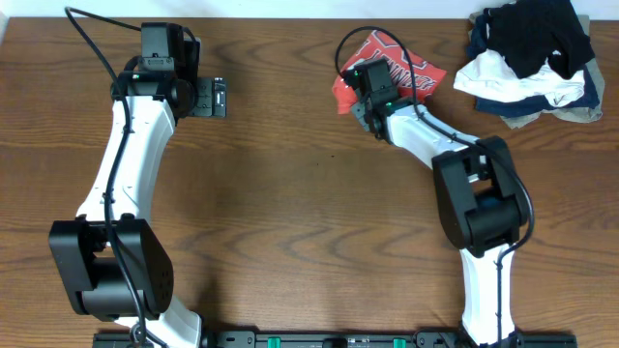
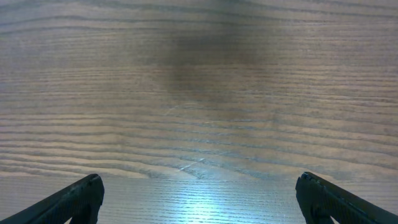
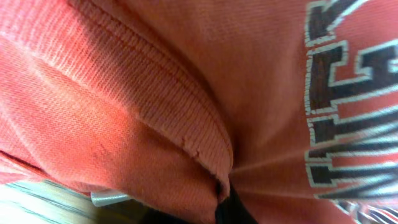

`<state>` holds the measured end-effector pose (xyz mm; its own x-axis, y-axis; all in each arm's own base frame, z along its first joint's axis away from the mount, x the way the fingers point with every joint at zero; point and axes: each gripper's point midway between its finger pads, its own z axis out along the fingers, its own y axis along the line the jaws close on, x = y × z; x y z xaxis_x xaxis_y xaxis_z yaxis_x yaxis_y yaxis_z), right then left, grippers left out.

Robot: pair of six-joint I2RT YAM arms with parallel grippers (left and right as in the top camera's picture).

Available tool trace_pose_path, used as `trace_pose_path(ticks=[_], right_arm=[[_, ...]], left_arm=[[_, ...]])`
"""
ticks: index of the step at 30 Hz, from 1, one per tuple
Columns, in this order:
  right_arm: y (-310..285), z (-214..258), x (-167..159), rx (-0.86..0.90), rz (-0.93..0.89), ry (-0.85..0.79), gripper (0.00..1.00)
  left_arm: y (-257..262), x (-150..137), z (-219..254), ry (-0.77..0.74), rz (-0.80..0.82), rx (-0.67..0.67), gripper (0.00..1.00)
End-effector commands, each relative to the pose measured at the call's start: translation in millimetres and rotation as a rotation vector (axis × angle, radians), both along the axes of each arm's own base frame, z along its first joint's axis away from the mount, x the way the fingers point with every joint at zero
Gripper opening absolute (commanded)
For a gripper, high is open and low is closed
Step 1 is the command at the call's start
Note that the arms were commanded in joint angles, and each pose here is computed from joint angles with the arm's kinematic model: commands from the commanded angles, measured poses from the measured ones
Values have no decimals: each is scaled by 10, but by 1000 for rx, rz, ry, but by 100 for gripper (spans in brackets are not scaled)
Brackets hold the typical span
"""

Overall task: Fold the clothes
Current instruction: 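Lift the folded shirt and carry it to the clothes pile with the right gripper, then place the shirt on top of the pile and open the right gripper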

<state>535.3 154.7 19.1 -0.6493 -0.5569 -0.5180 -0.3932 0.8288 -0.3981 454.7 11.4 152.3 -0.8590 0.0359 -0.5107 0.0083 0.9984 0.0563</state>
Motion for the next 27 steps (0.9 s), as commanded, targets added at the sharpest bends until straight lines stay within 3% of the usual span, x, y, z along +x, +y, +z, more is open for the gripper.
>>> trace_pose_path(ticks=[1,7,12,20,27], right_arm=[[-273,974,168,-4,-76,-188,1],[-600,2356,236,27,-100,-440,1],[-1097,3015,271,1,-163,-566,1],[-2117,3346,359,-45,-290,-673,1],[-2671,3187,493,-77,-310,-687,1]], left_arm=[[13,-3,-81,18,-3,4,100],[13,14,-71,10,-3,5,100],[13,31,-61,2,-2,5,100],[14,75,-34,-19,-2,5,100],[15,174,31,-68,-3,5,100]])
